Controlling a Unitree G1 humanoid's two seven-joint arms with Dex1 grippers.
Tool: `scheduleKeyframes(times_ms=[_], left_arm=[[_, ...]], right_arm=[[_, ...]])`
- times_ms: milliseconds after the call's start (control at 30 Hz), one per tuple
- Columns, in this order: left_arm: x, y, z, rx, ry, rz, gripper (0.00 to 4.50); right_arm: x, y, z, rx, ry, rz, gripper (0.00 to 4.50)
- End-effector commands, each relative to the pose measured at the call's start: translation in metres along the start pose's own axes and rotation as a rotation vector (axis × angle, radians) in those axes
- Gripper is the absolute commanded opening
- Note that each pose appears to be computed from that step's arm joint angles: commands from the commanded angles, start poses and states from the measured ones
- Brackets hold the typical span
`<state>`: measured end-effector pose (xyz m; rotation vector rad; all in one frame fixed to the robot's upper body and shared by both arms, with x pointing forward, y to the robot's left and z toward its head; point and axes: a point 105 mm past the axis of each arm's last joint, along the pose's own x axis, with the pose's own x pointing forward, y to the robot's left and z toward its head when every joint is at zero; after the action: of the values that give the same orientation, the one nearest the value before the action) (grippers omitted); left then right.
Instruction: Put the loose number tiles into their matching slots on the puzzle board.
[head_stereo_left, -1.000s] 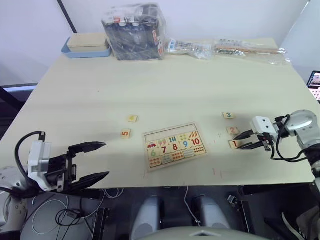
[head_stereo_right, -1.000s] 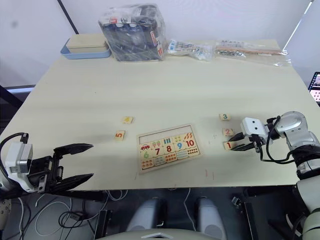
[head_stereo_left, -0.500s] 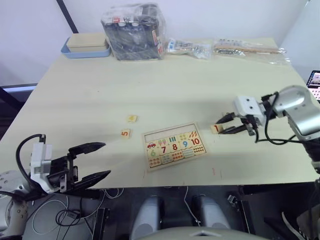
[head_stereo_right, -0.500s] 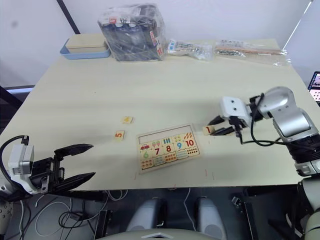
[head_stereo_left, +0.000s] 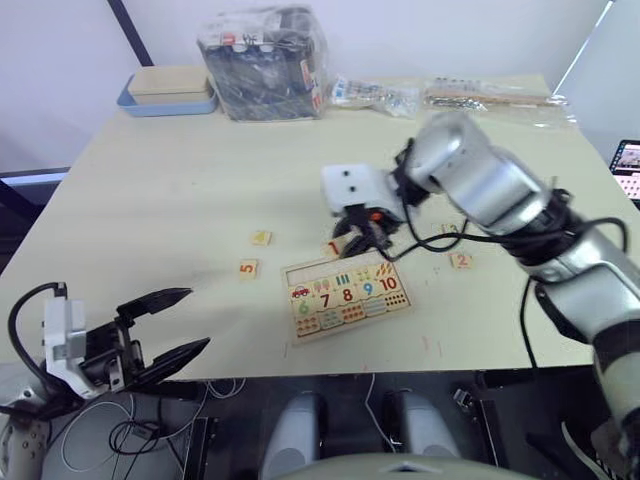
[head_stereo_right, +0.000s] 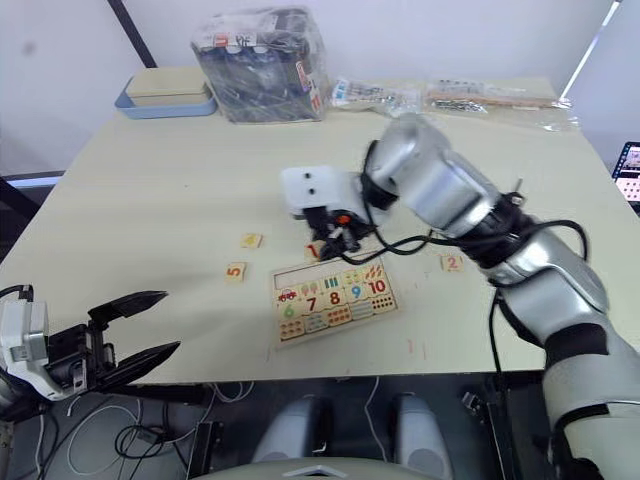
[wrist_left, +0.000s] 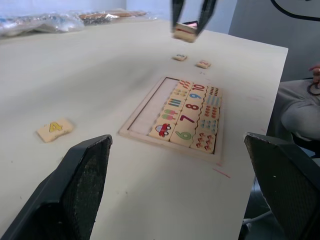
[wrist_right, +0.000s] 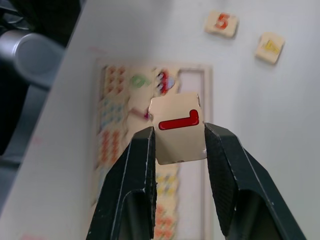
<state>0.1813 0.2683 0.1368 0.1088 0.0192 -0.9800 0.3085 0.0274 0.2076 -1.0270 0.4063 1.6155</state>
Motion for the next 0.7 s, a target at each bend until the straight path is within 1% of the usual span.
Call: scheduleKeyframes(times_ms=[33,133,267,333,500,700], left_arm=[[-0.004,0.001,0.009,0.051,-0.015,0.022,4.5],[-0.005,0.001,0.008,0.05,-0.018,0.028,4.5],[-0.007,0.0,0.007,0.043,-0.016,0.039,4.5],[-0.007,-0.001,0.006,0.041,-0.015,0.039,4.5],[-0.007,-0.001,0.005,0.037,-0.009,0.043,4.5],[-0.003,-0.002,0.007,0.04,-0.004,0.045,4.5]], right_arm=[[0.009,-0.017,0.009,-0.023,0.032,-0.04,0.86],[0.023,-0.022,0.01,-0.027,0.049,-0.034,0.86],[0.054,-0.024,0.009,-0.026,0.087,-0.013,0.86],[0.063,-0.024,0.008,-0.026,0.107,-0.004,0.86],[0.079,-0.023,0.004,-0.04,0.168,0.013,0.86],[0.091,-0.017,0.011,-0.052,0.18,0.044,0.86]])
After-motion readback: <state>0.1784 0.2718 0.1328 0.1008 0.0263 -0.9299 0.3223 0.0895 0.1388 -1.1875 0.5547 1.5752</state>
